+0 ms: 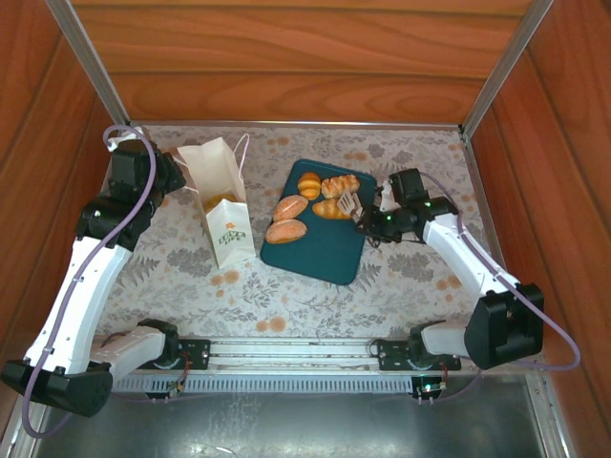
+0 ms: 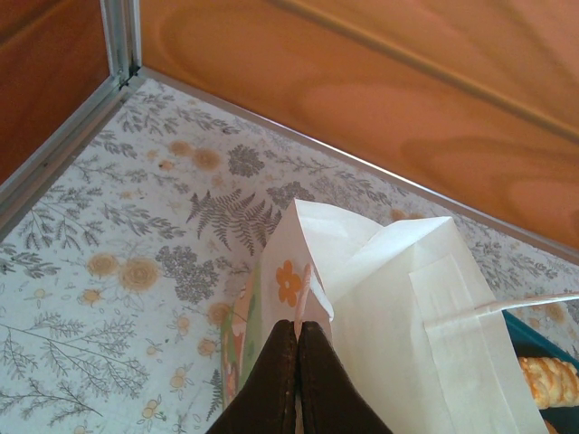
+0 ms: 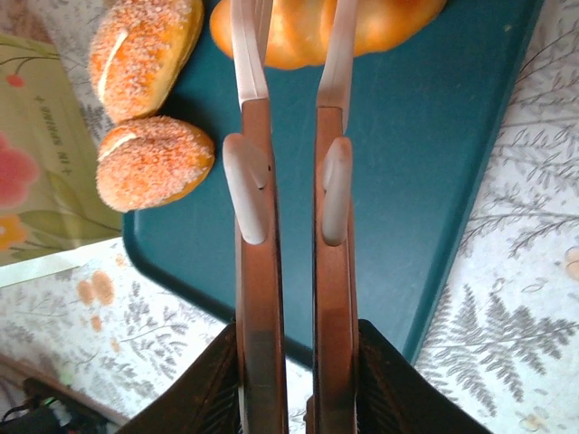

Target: Place the fake bread into the paper bag

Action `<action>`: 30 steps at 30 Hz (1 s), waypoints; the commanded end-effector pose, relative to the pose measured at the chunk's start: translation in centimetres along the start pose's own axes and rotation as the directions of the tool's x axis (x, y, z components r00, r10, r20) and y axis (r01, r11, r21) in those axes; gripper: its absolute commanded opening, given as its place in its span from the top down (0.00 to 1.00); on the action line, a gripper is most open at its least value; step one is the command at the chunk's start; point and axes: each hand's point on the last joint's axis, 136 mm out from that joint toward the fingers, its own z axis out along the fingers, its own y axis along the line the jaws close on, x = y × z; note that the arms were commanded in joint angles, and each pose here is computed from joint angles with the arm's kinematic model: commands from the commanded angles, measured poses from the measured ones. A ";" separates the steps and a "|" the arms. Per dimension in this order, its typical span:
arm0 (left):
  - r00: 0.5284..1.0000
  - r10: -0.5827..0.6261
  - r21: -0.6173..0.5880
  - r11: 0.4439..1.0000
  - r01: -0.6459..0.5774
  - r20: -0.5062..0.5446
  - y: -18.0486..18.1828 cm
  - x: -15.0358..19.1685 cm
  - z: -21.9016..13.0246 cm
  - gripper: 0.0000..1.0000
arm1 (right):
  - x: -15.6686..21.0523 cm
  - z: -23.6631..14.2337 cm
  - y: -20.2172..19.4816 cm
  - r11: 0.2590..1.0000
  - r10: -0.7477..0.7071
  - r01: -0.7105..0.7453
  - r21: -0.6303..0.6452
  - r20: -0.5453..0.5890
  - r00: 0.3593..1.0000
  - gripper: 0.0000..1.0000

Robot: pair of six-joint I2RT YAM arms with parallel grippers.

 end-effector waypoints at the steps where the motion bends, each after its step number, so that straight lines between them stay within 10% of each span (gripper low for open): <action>1: 0.999 -0.013 0.022 1.000 0.012 0.029 -0.5 -1.2 -0.4 1.00 | 0.4 -1.2 1.6 0.995 0.036 -0.036 -0.092 0.002 0.999 0.68; 30: 0.999 -0.022 0.028 0.999 0.021 0.025 -0.7 -1.1 -0.3 1.00 | 4.5 -0.4 9.0 0.972 -0.230 0.223 -0.072 -0.120 0.966 0.52</action>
